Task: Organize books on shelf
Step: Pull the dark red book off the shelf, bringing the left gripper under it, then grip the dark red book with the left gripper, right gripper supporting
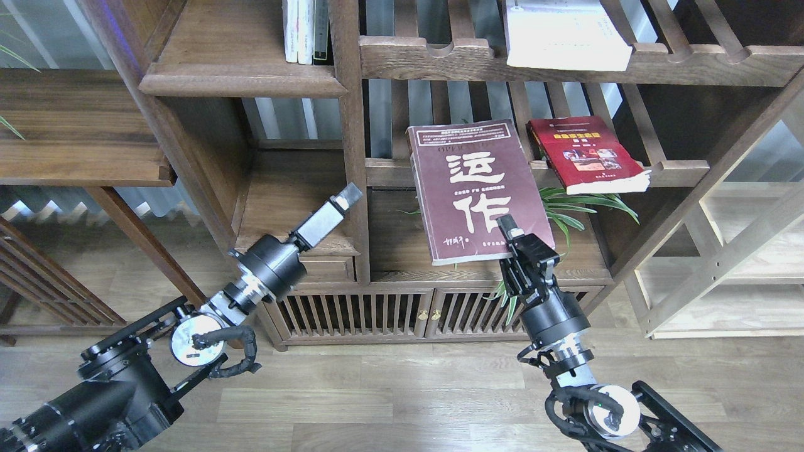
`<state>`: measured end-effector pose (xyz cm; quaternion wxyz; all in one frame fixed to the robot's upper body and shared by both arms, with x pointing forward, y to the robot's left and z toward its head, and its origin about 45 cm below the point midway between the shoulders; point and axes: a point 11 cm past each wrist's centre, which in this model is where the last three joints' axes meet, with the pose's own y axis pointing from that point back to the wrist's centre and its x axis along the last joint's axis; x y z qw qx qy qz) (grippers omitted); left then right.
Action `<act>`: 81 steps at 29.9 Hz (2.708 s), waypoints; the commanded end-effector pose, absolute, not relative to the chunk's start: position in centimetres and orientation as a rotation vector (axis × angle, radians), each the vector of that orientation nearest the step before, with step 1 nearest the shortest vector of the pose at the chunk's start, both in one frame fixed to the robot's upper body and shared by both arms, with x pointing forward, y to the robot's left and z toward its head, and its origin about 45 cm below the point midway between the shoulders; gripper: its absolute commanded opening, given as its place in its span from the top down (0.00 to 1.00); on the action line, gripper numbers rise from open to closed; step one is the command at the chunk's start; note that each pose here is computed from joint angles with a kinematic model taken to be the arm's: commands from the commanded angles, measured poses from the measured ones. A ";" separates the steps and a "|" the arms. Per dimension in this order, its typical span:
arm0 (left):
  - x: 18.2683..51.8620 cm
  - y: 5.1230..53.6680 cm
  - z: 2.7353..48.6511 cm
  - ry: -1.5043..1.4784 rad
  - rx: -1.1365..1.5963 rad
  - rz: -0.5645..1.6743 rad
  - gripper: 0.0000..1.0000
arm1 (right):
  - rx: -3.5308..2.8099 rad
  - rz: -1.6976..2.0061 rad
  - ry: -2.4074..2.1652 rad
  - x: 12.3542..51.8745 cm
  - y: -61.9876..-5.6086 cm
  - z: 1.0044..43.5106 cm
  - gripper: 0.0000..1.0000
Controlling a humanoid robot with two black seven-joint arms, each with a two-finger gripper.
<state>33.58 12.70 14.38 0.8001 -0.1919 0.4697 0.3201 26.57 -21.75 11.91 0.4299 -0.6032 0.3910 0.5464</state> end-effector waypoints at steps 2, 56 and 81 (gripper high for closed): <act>32.8 12.7 13.5 1.095 -0.387 0.663 0.02 | -1.533 1.399 0.972 25.9 -21.2 11.5 0.96; 31.8 15.9 13.6 1.457 -0.390 0.480 0.08 | -1.600 1.605 0.788 23.3 -12.2 10.6 0.96; 31.9 15.3 14.3 1.447 -0.397 0.457 0.65 | -1.614 1.620 0.738 22.8 -10.2 11.1 0.95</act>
